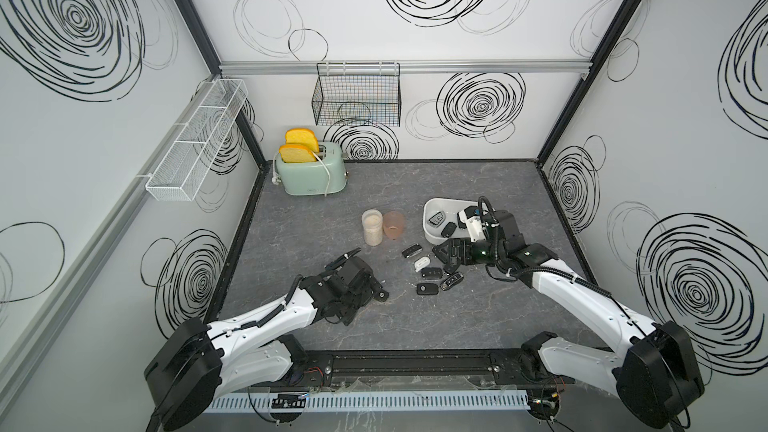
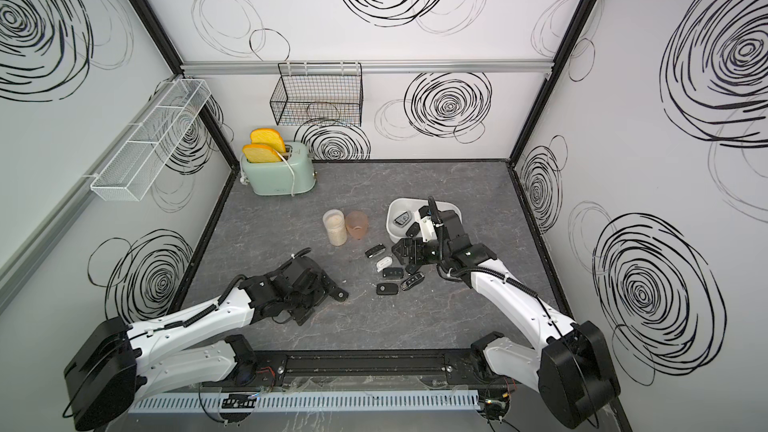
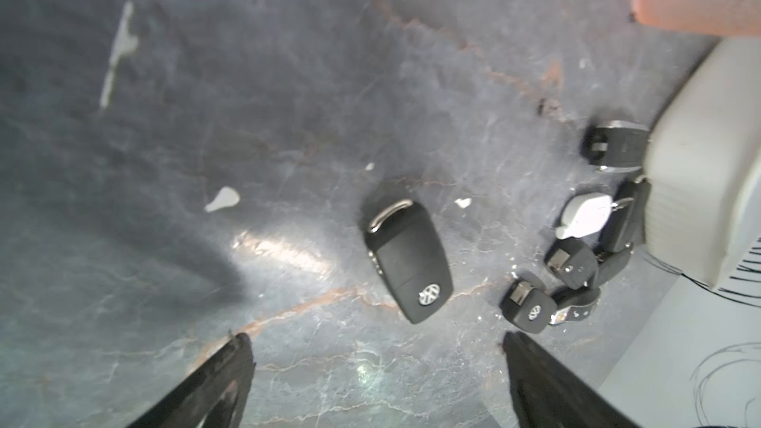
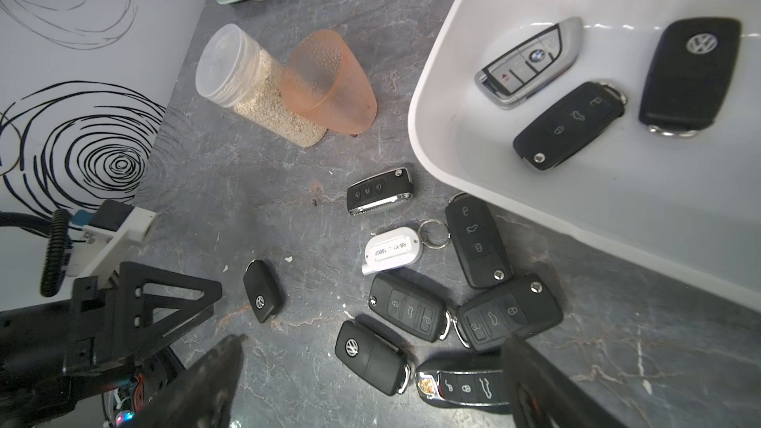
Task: Place the car key into the storage box
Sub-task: Pick up the car key from the center of the board.
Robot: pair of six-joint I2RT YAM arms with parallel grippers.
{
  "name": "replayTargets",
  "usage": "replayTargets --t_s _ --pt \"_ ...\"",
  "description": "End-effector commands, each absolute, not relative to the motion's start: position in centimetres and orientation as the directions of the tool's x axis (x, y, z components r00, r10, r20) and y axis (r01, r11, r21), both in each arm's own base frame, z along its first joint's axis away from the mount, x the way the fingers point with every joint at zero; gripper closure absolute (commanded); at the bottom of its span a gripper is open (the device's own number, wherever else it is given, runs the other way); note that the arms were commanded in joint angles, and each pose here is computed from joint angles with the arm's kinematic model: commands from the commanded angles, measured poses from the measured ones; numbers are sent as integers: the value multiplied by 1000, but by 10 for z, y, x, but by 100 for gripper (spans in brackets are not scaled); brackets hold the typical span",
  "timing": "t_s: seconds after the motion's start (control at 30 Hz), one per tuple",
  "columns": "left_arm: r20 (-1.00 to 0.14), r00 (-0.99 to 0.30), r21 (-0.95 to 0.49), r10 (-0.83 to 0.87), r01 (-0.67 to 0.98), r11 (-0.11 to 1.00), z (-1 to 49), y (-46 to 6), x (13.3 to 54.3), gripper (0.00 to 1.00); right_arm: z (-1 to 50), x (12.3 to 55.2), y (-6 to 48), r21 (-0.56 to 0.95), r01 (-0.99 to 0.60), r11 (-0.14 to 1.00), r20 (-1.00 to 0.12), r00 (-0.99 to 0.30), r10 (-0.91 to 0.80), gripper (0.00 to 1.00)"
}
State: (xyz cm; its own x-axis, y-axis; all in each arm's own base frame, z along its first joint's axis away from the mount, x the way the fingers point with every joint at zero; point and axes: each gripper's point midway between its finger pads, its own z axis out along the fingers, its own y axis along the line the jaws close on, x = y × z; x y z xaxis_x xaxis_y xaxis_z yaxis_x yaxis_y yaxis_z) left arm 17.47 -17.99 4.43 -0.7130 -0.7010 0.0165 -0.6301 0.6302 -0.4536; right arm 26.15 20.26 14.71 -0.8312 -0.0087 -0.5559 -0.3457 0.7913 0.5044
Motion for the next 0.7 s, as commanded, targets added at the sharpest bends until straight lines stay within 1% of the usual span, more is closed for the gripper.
replayTargets --t_s 0.0,0.23,0.4,0.57,0.67 --pt "81 -623 -436 -778 -724 534 40 -187 172 2 152 252 206 507 -397 765 -579 -815 -39 1" --pt "71 -635 -369 -769 -734 571 40 -201 182 2 139 241 201 508 -390 768 -569 -821 -41 1" --pt "72 -629 -302 -774 -754 584 35 -202 180 0 142 240 195 493 -380 782 -583 -812 -27 1" --pt "87 -601 -307 -795 -775 552 32 -207 186 7 149 241 187 463 -379 801 -616 -787 -16 1" --pt "83 -592 -305 -801 -781 545 31 -209 192 8 151 241 185 447 -386 807 -624 -781 -28 1"
